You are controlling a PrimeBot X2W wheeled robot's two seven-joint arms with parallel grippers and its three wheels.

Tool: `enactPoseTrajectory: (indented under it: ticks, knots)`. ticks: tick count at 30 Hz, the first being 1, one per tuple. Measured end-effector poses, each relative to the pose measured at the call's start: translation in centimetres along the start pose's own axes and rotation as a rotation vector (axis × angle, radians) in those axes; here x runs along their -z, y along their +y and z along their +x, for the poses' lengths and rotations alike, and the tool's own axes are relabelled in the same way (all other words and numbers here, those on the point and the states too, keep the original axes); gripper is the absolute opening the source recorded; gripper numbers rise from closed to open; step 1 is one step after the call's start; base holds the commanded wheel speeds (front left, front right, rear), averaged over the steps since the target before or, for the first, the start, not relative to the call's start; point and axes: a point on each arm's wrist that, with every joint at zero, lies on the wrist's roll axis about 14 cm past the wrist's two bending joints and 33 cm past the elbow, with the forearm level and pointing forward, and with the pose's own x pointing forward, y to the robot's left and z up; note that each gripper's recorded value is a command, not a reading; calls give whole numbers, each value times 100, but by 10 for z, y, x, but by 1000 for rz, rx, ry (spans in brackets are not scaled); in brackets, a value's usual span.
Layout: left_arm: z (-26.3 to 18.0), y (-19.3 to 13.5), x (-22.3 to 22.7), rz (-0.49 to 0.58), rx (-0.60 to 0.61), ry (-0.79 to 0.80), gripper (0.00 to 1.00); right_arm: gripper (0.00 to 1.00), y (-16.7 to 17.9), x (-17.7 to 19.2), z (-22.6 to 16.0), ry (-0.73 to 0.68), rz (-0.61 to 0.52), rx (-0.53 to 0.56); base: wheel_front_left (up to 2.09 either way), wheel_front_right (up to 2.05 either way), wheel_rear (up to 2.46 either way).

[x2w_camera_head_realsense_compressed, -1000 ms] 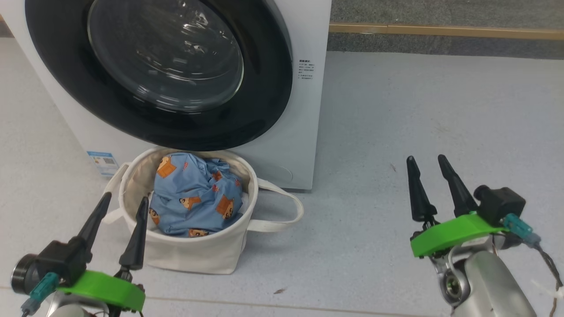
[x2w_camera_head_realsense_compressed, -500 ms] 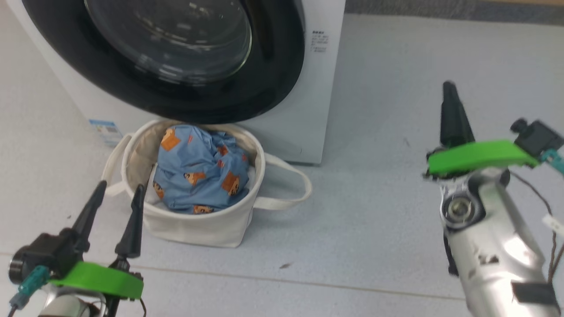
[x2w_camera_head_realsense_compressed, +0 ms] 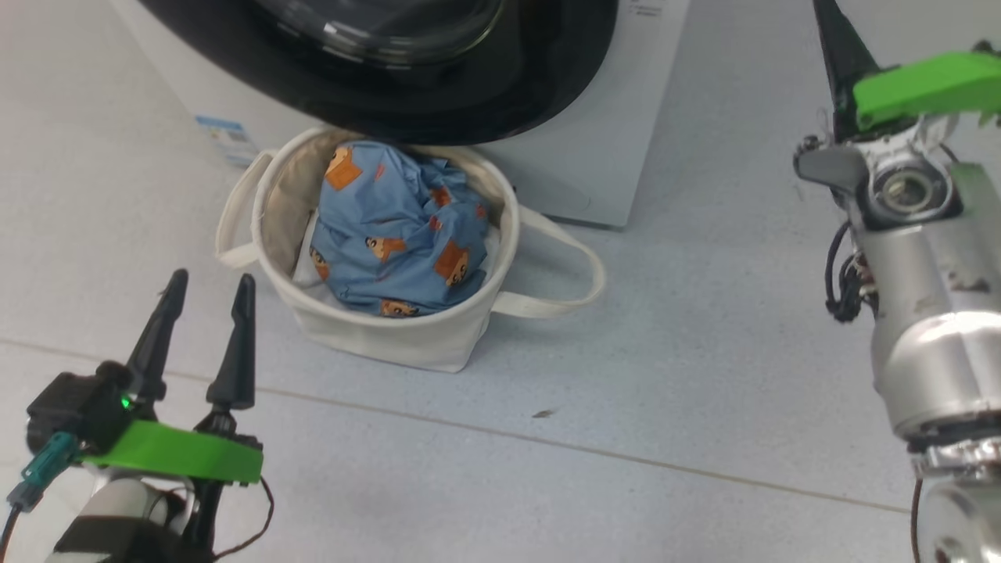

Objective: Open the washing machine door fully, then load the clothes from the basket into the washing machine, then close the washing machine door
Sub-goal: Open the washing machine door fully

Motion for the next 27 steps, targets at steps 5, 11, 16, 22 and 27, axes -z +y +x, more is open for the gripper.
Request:
enactPoseTrajectory:
  ticks: [5,11,16,22,27]
  knots:
    - [2,5,8,-23,-18,12,100,0,2,25,24,156,112,-3,0,0,0]
    - [4,14,21,-44,-44,37,100,0,4,36,55,269,177,-10,0,0,0]
    - [8,29,34,-53,-86,63,100,0,-1,44,81,305,208,-2,0,0,0]
    - [15,32,38,-63,-102,61,100,0,-10,63,99,342,238,13,0,0,0]
    - [15,40,43,-60,-130,73,100,0,-27,87,110,381,247,47,0,0,0]
